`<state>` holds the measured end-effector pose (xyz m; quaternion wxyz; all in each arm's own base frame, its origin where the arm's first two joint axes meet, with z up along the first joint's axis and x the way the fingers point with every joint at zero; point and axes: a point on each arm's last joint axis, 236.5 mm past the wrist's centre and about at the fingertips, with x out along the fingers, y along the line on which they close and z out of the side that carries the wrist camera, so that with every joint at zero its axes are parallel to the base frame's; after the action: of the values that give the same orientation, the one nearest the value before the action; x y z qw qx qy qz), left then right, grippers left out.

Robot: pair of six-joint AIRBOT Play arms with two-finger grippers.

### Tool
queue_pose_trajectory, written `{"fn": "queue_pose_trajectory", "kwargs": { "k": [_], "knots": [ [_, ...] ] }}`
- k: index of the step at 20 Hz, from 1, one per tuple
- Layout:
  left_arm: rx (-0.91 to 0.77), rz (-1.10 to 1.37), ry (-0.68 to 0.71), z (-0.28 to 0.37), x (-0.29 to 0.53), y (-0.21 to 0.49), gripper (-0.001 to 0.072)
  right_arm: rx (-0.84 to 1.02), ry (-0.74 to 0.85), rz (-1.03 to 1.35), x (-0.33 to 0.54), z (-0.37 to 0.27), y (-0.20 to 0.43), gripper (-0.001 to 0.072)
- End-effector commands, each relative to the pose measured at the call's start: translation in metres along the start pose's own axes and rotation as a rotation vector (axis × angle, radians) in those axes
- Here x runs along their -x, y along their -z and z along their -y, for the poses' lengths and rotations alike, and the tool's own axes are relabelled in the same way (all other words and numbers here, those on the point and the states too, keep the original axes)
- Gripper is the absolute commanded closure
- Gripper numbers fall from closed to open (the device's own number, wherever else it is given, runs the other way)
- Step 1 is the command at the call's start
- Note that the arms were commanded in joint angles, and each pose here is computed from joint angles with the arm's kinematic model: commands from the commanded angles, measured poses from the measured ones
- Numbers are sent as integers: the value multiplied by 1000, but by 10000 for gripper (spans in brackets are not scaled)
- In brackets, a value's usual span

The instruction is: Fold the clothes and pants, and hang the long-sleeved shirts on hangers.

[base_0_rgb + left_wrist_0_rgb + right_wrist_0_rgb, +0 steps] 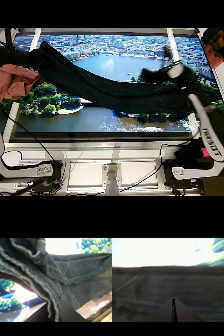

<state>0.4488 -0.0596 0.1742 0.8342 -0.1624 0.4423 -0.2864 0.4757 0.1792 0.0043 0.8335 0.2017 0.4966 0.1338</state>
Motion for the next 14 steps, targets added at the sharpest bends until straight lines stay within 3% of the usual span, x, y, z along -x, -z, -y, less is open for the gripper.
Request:
{"fn": "queue_pose_trajectory", "kwargs": {
  "k": [1,8,14],
  "knots": [
    [-24,11,25,19,8,-1,678,8,-84,-168,-59,-71,80,681],
    [-121,-31,81,57,-19,5,678,88,-161,-361,-91,-141,188,681],
    [-169,-76,136,89,-58,12,678,104,-195,-354,-112,-168,213,681]
  ]
}}
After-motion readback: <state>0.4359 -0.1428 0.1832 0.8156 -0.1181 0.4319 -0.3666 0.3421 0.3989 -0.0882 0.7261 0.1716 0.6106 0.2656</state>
